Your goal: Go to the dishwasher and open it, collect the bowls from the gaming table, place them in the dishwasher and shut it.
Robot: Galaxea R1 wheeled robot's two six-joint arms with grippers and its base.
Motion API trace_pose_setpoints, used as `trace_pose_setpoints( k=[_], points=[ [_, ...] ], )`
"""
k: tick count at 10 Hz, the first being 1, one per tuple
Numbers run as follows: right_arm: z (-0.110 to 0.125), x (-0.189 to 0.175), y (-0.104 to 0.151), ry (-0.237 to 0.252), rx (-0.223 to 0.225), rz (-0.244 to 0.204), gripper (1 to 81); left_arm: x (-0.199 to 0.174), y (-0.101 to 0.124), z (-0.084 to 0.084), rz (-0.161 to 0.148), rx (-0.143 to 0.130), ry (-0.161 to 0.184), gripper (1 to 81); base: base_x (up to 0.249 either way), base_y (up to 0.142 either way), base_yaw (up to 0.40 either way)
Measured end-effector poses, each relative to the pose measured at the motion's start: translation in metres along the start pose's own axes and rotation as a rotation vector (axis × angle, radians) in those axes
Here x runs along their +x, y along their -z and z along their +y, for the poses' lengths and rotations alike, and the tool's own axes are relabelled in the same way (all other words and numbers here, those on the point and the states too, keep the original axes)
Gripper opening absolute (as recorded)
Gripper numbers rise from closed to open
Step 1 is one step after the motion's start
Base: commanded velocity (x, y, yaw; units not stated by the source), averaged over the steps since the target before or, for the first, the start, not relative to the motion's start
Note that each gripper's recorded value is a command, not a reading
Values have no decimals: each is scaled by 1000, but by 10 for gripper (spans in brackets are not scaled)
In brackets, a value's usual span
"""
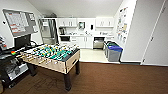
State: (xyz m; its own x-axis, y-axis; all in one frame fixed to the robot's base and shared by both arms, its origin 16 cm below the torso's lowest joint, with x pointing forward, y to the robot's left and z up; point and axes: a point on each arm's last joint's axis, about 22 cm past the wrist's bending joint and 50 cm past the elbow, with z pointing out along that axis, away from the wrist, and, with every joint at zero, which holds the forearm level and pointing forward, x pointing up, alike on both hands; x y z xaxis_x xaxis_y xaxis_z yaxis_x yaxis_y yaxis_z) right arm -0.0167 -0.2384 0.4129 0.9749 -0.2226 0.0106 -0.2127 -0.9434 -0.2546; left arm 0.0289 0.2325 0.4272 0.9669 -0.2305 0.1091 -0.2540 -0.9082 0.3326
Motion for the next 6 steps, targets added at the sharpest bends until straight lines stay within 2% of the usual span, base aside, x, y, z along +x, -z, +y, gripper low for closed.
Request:
trace_pose_setpoints(
  k=[6],
  points=[
    [-3, 0, -1, 1, 3, 0, 10, 0, 0, 0, 0, 0, 0, 10, 96, -64, 0]
  ],
)
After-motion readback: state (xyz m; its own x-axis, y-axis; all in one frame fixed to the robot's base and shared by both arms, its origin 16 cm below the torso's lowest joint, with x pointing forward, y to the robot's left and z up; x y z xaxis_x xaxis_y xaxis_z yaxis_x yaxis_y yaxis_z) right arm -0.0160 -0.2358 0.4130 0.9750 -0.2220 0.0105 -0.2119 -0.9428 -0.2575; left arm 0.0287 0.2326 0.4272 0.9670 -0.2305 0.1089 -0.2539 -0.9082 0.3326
